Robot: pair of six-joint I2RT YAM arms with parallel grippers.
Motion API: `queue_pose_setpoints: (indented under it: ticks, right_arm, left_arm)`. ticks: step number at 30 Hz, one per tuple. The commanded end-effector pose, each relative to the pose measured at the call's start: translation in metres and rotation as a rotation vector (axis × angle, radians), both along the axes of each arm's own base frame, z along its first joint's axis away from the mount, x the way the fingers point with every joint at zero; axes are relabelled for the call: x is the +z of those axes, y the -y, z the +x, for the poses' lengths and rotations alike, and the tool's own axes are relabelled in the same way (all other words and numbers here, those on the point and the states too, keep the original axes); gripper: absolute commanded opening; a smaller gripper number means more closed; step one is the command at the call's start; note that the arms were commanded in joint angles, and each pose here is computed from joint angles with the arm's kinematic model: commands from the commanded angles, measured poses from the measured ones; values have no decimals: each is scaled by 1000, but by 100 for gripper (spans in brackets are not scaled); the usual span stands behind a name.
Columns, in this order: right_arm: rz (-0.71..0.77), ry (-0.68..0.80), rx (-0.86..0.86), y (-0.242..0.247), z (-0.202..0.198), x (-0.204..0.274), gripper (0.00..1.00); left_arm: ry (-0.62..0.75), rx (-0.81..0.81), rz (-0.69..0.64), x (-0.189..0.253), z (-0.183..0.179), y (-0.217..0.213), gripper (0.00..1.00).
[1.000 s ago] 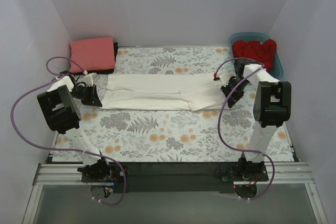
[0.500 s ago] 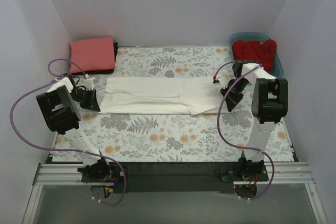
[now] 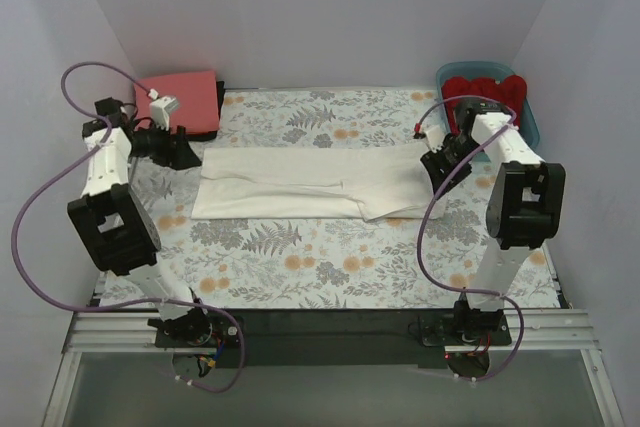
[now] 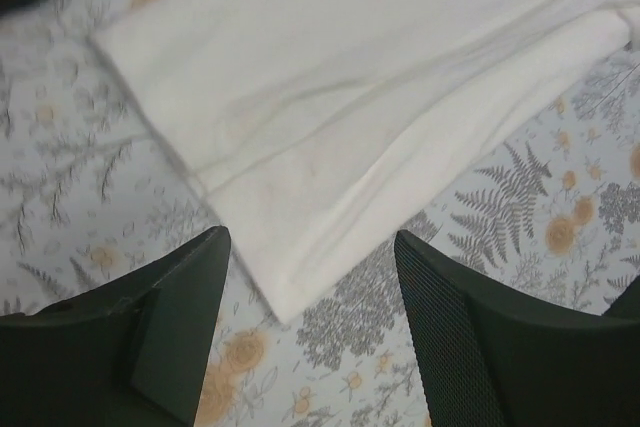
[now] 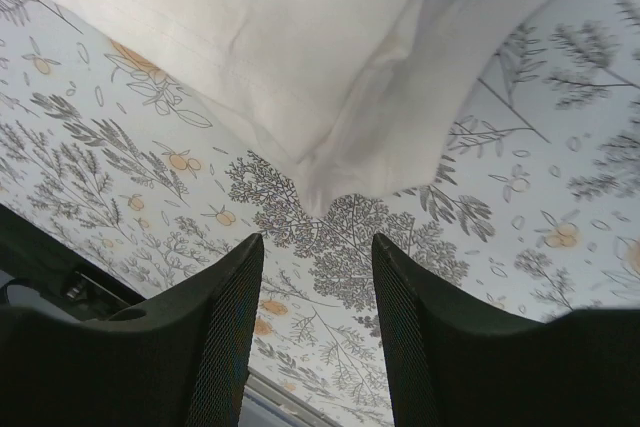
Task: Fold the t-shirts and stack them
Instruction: Fold the tshirt
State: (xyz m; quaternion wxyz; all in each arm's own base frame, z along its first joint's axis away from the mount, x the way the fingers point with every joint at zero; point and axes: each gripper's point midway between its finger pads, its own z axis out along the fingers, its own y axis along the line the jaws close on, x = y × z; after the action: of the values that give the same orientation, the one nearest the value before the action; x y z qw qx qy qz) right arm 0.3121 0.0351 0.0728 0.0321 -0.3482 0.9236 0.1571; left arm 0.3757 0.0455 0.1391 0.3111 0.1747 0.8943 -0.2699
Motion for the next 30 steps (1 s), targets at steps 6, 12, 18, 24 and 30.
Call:
queue_pose_setpoints:
  ticks: [6, 12, 18, 24, 30]
  right_arm:
    - [145, 60, -119, -26, 4, 46, 43]
    - [201, -81, -186, -38, -14, 23, 38]
    - [206, -173, -233, -43, -19, -7, 47]
    - [190, -179, -286, -33, -6, -21, 49]
    - [165, -194, -306, -27, -5, -30, 51]
  left_arm:
    - [325, -410, -185, 78, -36, 226, 60]
    - [86, -570, -319, 39, -109, 363, 58]
    - [-119, -576, -396, -3, -154, 434, 63]
    - [-163, -546, -423, -18, -145, 458, 63]
    - [-189, -503, -398, -35, -138, 460, 63]
